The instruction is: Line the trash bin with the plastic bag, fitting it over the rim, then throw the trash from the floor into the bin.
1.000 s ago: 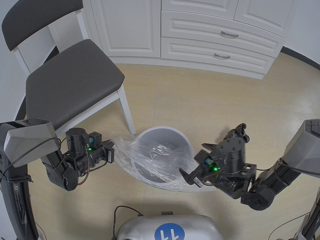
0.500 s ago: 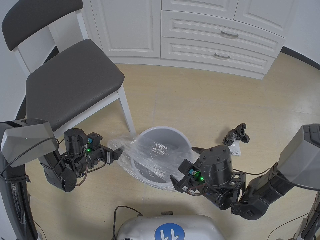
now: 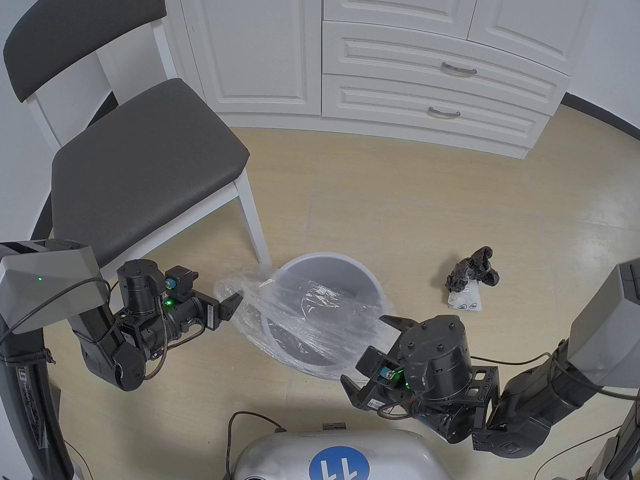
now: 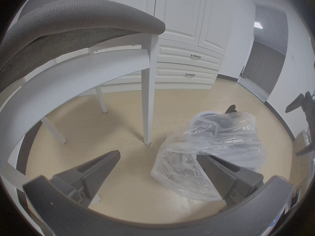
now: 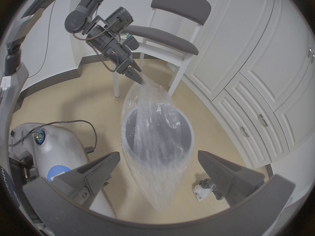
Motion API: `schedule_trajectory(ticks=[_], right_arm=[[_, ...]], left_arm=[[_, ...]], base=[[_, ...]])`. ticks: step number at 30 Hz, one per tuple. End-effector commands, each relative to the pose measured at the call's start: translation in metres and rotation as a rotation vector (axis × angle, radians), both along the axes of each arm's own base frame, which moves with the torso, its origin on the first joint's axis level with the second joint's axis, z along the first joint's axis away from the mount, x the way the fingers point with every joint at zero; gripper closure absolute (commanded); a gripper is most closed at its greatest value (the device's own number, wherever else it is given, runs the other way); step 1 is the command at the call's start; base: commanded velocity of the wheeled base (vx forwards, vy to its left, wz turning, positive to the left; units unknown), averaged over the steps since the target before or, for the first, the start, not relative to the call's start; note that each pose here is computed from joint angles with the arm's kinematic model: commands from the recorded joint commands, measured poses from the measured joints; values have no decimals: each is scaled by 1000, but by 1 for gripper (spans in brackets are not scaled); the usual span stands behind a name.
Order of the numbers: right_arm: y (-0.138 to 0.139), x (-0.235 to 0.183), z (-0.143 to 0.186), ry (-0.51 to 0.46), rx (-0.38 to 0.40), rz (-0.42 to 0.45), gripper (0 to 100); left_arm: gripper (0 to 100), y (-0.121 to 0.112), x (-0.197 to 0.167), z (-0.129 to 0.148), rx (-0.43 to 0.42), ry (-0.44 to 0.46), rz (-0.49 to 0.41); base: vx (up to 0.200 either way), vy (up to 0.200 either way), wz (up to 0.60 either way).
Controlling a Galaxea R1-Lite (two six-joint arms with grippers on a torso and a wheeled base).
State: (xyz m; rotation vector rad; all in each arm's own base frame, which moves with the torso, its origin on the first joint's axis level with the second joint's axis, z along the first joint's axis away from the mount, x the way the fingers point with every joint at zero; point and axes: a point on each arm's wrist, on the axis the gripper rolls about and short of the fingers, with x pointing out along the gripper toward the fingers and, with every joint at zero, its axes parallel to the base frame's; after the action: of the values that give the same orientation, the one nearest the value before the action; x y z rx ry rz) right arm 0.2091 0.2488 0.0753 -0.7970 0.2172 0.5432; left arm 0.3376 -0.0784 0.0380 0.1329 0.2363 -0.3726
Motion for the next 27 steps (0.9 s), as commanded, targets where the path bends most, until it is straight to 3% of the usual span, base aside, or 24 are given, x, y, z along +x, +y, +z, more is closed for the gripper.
schedule_trajectory(ticks=[1,13,27], right_arm=[[2,-3,-8,17,-22,10,0],[3,3,-10,8,-37,9,0],[33,18,-29,-2,-74,55,0]], left_arm=[[0,1,-3,0,1,6,2],[0,4,-2,-1,2,10,6],[0,7,-2,2,-1,-2,14]], base=[[0,0,0],[0,0,0],[0,0,0]])
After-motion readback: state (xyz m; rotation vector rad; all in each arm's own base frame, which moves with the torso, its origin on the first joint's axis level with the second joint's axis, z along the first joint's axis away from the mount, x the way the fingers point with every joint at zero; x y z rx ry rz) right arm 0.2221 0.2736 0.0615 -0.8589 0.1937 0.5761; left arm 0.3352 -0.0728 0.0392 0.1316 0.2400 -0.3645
